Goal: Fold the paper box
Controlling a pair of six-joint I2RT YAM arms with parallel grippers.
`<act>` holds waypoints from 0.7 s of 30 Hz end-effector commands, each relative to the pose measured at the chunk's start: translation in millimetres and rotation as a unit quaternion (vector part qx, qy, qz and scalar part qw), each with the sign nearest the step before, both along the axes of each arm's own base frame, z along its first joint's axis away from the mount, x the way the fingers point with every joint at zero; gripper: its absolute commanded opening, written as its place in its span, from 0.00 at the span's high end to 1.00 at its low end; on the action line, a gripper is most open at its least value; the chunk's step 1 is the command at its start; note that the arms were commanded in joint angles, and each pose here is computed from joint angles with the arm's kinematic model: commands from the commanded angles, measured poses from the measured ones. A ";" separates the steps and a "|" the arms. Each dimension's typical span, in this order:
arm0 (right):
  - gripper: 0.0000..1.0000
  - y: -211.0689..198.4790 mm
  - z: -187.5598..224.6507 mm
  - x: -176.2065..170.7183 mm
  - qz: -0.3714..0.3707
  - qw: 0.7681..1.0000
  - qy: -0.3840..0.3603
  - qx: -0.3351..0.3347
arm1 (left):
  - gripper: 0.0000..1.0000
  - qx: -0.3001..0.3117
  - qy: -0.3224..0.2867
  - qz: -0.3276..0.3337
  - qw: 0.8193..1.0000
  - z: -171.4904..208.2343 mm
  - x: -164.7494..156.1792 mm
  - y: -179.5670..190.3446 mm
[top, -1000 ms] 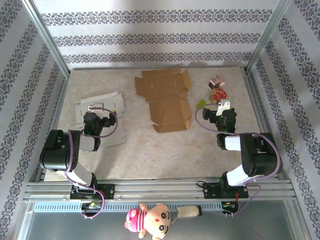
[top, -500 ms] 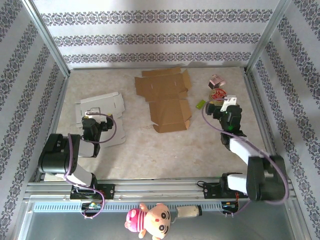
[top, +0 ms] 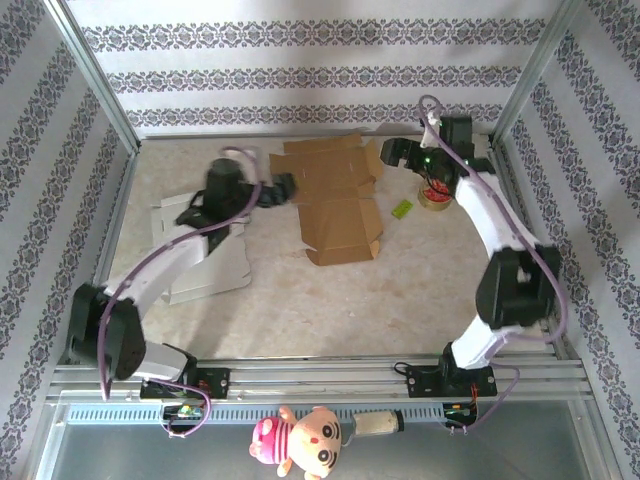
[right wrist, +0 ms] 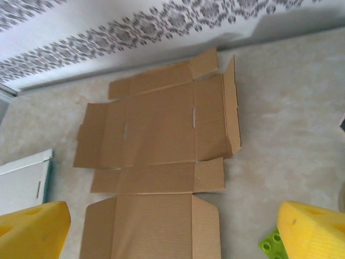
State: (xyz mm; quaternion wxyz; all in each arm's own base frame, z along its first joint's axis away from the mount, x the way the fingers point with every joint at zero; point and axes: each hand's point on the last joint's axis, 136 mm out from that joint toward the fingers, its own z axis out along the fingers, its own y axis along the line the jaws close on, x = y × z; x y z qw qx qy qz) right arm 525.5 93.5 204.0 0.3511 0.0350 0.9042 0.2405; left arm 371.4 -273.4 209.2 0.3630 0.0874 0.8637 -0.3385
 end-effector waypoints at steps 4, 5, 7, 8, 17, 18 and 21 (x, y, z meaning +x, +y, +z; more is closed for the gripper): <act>0.04 6.7 -64.5 51.0 0.013 0.996 0.068 -0.056 | 0.01 -0.026 0.070 -0.030 0.997 -8.2 -36.6 -13.4; 0.05 8.0 -72.1 58.6 0.015 0.995 0.074 -0.064 | 0.01 -0.024 0.066 -0.025 0.997 -7.3 -38.0 -10.1; 0.08 17.1 -88.4 72.4 0.032 0.994 0.085 -0.061 | 0.01 -0.011 0.055 -0.010 0.998 -5.6 -42.0 1.2; 0.10 21.3 -99.3 73.7 0.041 0.993 0.098 -0.056 | 0.01 -0.004 0.051 -0.003 0.999 -6.0 -43.9 6.7; 0.51 38.7 -127.0 82.2 0.073 0.987 0.110 -0.091 | 0.01 0.024 0.052 0.125 0.990 -11.3 -43.8 61.9; 0.61 39.9 -124.8 80.7 0.078 0.987 0.106 -0.097 | 0.01 0.033 0.059 0.149 0.986 -14.3 -41.1 72.9; 0.90 41.5 -116.3 69.8 0.093 0.983 0.104 -0.115 | 0.01 0.036 0.069 0.193 0.978 -18.0 -28.3 98.5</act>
